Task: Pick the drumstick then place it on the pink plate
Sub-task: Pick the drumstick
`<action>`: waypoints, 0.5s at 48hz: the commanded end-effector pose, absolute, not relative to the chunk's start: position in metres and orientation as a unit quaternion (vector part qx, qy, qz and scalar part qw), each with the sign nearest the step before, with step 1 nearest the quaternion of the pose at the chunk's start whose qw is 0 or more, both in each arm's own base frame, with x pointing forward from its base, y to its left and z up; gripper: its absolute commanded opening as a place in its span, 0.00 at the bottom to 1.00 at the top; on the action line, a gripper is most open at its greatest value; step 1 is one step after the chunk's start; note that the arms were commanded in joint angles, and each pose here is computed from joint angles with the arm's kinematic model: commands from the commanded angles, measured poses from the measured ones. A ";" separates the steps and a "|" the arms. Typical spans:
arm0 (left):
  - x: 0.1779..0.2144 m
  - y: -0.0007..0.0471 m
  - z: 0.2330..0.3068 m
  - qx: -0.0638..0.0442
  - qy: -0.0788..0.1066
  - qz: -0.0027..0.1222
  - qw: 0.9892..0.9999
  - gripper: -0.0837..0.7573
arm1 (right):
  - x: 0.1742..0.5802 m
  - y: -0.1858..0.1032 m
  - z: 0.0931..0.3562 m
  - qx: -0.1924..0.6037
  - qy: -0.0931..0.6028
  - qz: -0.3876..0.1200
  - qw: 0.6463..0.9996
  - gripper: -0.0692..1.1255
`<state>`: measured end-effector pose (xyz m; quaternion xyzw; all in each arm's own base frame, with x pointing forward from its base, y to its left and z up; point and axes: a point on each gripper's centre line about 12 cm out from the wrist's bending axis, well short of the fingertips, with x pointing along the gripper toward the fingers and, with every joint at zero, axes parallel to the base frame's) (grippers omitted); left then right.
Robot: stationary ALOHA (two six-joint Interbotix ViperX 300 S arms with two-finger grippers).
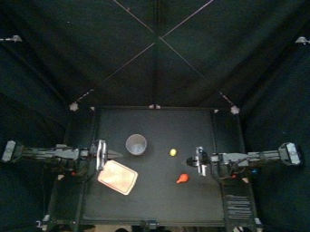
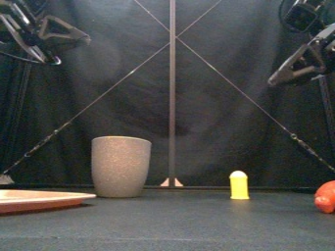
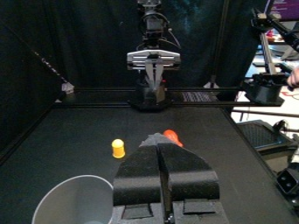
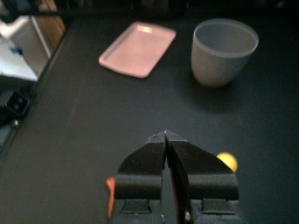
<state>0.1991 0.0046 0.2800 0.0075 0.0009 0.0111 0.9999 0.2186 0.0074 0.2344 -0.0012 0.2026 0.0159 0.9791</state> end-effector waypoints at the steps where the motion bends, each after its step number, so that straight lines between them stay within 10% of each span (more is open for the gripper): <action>1: 0.2013 0.0052 0.2877 0.009 -0.009 0.012 1.000 0.23 | 0.222 0.015 0.233 -0.008 0.250 0.032 0.968 0.22; 16: 0.2021 0.0068 0.2865 0.014 -0.008 0.016 1.000 0.23 | 0.225 0.023 0.238 -0.012 0.269 0.048 0.962 0.76; 24: 0.2023 0.0072 0.2868 0.014 -0.010 0.017 1.000 0.24 | 0.231 0.023 0.233 -0.013 0.273 0.046 0.961 0.80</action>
